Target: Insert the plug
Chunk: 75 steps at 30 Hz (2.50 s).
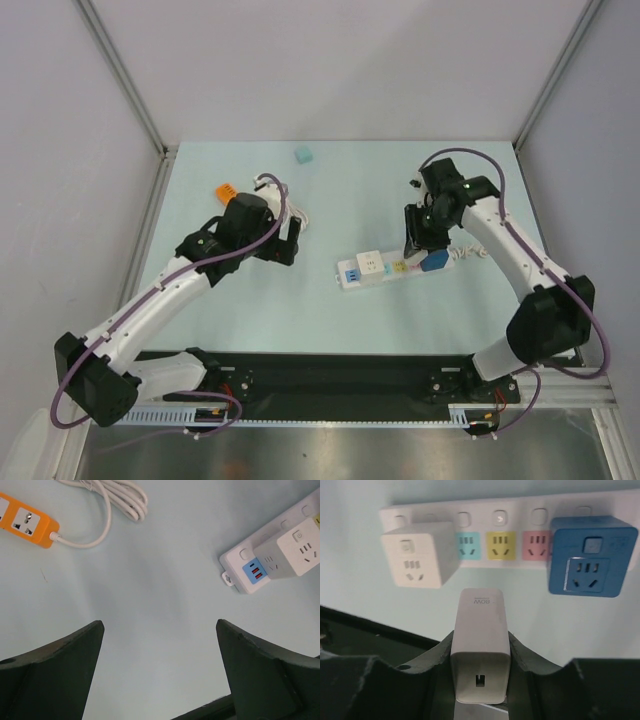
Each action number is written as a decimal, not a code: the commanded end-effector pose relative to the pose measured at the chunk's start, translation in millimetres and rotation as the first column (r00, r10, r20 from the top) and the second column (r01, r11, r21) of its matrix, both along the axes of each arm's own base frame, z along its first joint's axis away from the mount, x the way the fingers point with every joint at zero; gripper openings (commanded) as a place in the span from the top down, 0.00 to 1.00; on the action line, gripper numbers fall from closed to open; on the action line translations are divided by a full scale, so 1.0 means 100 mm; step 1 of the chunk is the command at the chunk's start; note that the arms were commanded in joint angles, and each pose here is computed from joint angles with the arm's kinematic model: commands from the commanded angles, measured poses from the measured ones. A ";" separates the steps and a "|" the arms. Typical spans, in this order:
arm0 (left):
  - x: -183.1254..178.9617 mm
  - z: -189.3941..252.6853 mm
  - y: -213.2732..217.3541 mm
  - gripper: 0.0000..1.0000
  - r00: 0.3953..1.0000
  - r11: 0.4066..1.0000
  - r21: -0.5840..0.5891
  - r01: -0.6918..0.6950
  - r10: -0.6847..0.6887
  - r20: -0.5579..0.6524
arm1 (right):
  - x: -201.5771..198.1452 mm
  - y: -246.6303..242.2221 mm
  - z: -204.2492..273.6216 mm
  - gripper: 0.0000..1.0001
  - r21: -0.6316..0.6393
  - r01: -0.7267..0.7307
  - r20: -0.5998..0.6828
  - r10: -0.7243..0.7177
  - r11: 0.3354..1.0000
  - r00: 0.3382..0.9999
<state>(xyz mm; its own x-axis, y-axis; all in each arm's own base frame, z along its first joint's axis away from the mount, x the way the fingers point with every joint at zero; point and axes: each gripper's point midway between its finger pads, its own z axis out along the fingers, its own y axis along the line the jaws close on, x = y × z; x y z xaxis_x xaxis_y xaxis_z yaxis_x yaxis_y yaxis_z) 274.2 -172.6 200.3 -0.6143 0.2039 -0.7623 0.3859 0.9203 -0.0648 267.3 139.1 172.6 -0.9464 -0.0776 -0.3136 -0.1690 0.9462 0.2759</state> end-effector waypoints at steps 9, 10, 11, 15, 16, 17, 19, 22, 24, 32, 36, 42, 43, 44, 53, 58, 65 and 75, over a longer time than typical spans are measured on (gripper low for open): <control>0.05 0.13 0.18 0.00 0.995 0.998 0.035 -0.053 0.050 0.083 | 0.39 0.06 -0.45 1.00 -0.204 -0.082 -0.040 0.075 0.976 0.996; 0.05 0.13 0.19 0.00 0.995 0.998 0.038 -0.058 0.054 0.085 | 0.40 0.07 -0.48 1.00 -0.207 -0.084 -0.045 0.076 0.975 0.996; 0.06 0.13 0.19 0.00 0.995 0.998 0.038 -0.059 0.056 0.087 | 0.42 0.08 -0.51 1.00 -0.211 -0.086 -0.050 0.077 0.974 0.996; 0.06 0.08 0.18 0.00 0.996 0.997 0.047 -0.059 0.056 0.070 | 0.37 0.12 -0.73 1.00 -0.202 -0.107 -0.097 0.089 0.973 0.991; 0.07 0.08 0.17 0.00 0.996 0.997 0.047 -0.058 0.055 0.069 | 0.36 0.12 -0.75 1.00 -0.206 -0.110 -0.099 0.091 0.972 0.991; 0.07 0.08 0.17 0.00 0.996 0.997 0.047 -0.058 0.055 0.069 | 0.35 0.11 -0.76 1.00 -0.211 -0.109 -0.100 0.090 0.971 0.991; 0.07 0.09 0.17 0.00 0.996 0.997 0.044 -0.057 0.053 0.071 | 0.34 0.11 -0.79 1.00 -0.207 -0.115 -0.101 0.095 0.972 0.990; 0.07 0.10 0.17 0.00 0.996 0.998 0.041 -0.057 0.054 0.073 | 0.34 0.13 -0.83 1.00 -0.198 -0.123 -0.107 0.103 0.972 0.989; 0.07 0.10 0.16 0.00 0.996 0.998 0.040 -0.057 0.054 0.071 | 0.32 0.13 -0.88 1.00 -0.201 -0.132 -0.126 0.108 0.971 0.986; 0.07 0.10 0.16 0.00 0.996 0.998 0.040 -0.056 0.053 0.070 | 0.25 0.04 -1.00 1.00 -0.241 -0.140 -0.161 0.102 0.960 0.982; 0.07 0.09 0.15 0.00 0.997 0.998 0.038 -0.052 0.049 0.067 | 0.25 0.03 -0.99 1.00 -0.230 -0.141 -0.161 0.106 0.963 0.981; 0.07 0.09 0.16 0.00 0.996 0.998 0.037 -0.053 0.051 0.069 | 0.27 0.07 -1.01 1.00 -0.209 -0.150 -0.171 0.115 0.966 0.979; 0.06 0.10 0.16 0.00 0.997 0.998 0.037 -0.051 0.048 0.068 | 0.28 0.08 -1.02 1.00 -0.205 -0.151 -0.172 0.117 0.967 0.978; 0.06 0.10 0.15 0.00 0.996 0.998 0.036 -0.051 0.048 0.069 | 0.29 0.09 -1.03 1.00 -0.207 -0.155 -0.175 0.119 0.966 0.977; 0.06 0.11 0.16 0.00 0.996 0.998 0.034 -0.051 0.048 0.072 | 0.38 0.11 -1.08 1.00 -0.210 -0.157 -0.181 0.119 0.965 0.976; 0.06 0.11 0.15 0.00 0.996 0.998 0.033 -0.050 0.047 0.071 | 0.36 0.05 -1.18 1.00 -0.244 -0.151 -0.203 0.102 0.958 0.974; 0.06 0.10 0.16 0.00 0.996 0.998 0.035 -0.051 0.048 0.069 | 0.26 0.03 -1.39 1.00 -0.266 -0.135 -0.212 0.079 0.954 0.974; 0.06 0.10 0.15 0.00 0.997 0.998 0.035 -0.050 0.048 0.067 | 0.04 0.00 -1.72 1.00 -0.280 -0.136 -0.265 0.060 0.950 0.962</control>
